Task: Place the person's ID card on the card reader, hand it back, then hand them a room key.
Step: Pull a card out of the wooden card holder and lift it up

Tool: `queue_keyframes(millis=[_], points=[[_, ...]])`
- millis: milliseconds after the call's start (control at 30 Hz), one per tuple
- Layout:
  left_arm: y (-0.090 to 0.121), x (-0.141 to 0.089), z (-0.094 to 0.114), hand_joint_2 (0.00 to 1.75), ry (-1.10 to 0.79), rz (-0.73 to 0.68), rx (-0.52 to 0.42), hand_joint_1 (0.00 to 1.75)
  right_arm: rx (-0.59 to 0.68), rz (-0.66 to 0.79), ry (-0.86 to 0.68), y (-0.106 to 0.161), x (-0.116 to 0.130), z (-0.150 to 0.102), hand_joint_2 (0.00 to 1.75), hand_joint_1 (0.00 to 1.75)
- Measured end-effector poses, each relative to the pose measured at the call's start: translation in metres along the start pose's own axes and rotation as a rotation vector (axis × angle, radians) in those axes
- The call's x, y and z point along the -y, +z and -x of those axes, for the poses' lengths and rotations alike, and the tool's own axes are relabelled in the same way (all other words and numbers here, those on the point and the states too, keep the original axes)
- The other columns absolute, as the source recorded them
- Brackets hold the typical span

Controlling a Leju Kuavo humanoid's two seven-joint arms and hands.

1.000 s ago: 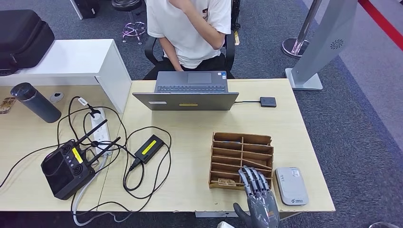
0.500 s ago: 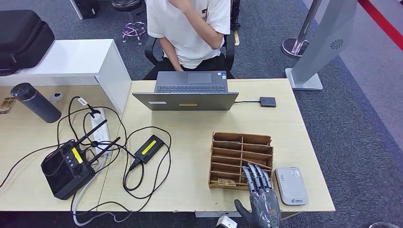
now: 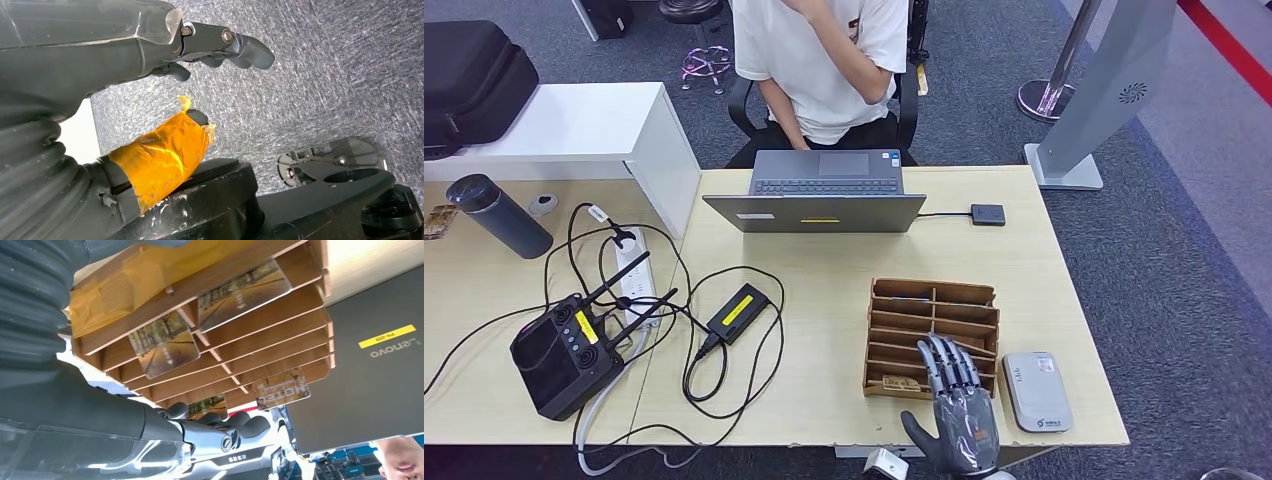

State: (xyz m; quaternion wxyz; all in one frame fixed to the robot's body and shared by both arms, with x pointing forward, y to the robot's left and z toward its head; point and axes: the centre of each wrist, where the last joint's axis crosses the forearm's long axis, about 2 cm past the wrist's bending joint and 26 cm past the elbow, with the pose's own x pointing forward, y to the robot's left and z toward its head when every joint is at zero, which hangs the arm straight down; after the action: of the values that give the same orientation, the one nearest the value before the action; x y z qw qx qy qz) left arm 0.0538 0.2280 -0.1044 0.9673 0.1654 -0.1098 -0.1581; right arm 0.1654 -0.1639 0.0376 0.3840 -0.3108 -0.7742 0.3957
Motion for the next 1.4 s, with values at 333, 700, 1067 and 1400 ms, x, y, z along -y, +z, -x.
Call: queue_keyframes(millis=[333,700,1067,1400], points=[[0.0,0.0,0.0,1.75,-0.004,0.0,0.003,0.0,0.0,-0.018,-0.01,-0.005,-0.005,-0.005,1.75,0.0],[0.0,0.0,-0.001,1.75,-0.013,-0.001,0.008,0.0,0.019,-0.052,-0.017,-0.007,-0.013,-0.008,1.75,0.0],[0.0,0.0,-0.001,1.75,-0.016,-0.001,0.01,0.0,0.007,-0.061,-0.032,-0.006,-0.017,-0.009,1.75,1.75],[0.0,0.0,-0.001,1.75,-0.018,-0.001,0.011,0.0,0.01,-0.045,-0.032,-0.012,-0.016,-0.007,1.75,1.72]])
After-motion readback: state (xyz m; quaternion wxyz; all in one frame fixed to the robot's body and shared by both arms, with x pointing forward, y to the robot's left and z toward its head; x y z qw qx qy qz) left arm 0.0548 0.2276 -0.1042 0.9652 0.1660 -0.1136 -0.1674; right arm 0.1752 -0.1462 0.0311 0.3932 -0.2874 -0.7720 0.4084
